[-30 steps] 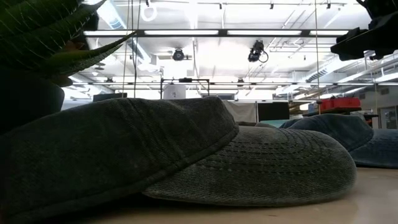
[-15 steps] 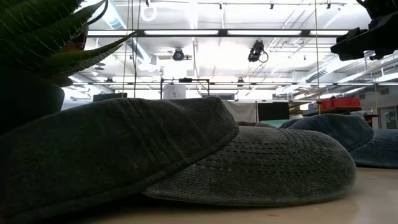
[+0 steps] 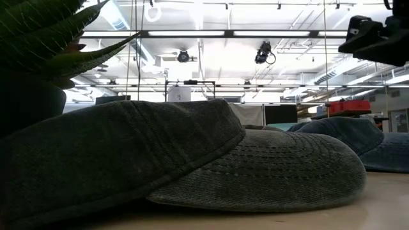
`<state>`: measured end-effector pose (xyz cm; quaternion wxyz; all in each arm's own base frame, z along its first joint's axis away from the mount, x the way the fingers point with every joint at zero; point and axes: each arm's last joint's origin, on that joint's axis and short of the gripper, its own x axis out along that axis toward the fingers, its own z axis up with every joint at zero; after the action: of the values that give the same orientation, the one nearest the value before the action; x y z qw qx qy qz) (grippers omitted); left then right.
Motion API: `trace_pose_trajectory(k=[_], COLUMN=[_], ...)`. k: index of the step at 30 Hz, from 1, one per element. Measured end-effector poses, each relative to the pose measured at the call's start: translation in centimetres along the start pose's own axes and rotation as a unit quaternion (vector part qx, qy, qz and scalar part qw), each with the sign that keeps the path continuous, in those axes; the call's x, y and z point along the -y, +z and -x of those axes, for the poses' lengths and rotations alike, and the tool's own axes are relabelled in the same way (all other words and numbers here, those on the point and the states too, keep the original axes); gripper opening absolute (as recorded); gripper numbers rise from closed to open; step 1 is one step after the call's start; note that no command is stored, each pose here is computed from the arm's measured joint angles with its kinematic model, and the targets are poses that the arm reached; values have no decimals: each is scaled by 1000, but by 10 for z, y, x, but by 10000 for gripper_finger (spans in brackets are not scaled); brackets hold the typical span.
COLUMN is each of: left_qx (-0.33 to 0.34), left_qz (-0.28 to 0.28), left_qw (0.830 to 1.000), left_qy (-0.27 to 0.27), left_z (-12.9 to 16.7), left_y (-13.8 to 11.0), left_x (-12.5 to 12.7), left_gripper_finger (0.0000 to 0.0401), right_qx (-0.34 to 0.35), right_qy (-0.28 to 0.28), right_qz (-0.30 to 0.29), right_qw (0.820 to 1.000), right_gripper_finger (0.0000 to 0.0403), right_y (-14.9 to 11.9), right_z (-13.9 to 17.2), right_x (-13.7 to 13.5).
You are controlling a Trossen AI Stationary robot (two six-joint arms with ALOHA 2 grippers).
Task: Pick & Place hat
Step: Put the left blue cap into the pink bin
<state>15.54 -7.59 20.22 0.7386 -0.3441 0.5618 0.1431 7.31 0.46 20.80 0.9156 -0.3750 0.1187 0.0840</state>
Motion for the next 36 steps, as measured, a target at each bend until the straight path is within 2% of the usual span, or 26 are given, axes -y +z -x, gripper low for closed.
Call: trace_pose_trajectory(k=[3,7,11,14,15,17,18,19,20,21,23,24,25,26,27,28,32,36], left_qx=[-8,-5,-4,-4,-3,-8,-7,-6,-5,-4,-2,-2,-4,-7,-11,-16,-33,-46], left_qz=[1,4,10,3,3,4,3,-1,-9,-16,-27,-30,-32,-31,-28,-26,-32,-31], left_qw=[1000,1000,1000,1000,1000,1000,1000,1000,1000,1000,1000,999,999,999,1000,1000,999,996], left_qy=[7,17,25,19,16,10,7,3,-1,-6,-15,-17,-16,-12,-7,2,27,68], left_z=[-3,-6,-9,-9,-8,-7,-6,-4,-2,0,3,4,4,3,1,-1,-11,-22], left_y=[-4,-8,-9,-11,-11,-11,-10,-10,-9,-9,-9,-9,-11,-12,-15,-17,-27,-33], left_x=[2,4,5,7,7,8,10,11,13,15,19,20,21,21,21,21,24,24], left_gripper_finger=[158,158,158,158,158,158,158,158,158,158,158,158,158,158,158,158,158,158], right_qx=[2,71,174,202,201,183,169,153,135,119,109,110,108,101,90,75,11,2], right_qy=[16,84,151,130,109,27,-28,-87,-148,-207,-306,-338,-357,-370,-379,-384,-386,-394], right_qz=[37,6,-52,-98,-118,-192,-250,-315,-382,-444,-560,-605,-638,-656,-663,-664,-647,-652], right_qw=[999,994,972,966,966,964,953,933,902,864,762,713,674,650,639,637,658,647], right_gripper_finger=[165,165,165,165,165,164,163,161,159,157,153,152,151,151,151,152,155,155], right_y=[-1,3,10,14,15,17,17,16,14,11,4,1,-3,-6,-9,-11,-20,-23], right_z=[0,1,-2,-4,-4,-4,-4,-3,-2,-1,1,2,2,2,1,1,0,0], right_x=[-2,-6,-9,-4,-2,7,12,17,21,23,26,26,24,22,20,18,9,7])
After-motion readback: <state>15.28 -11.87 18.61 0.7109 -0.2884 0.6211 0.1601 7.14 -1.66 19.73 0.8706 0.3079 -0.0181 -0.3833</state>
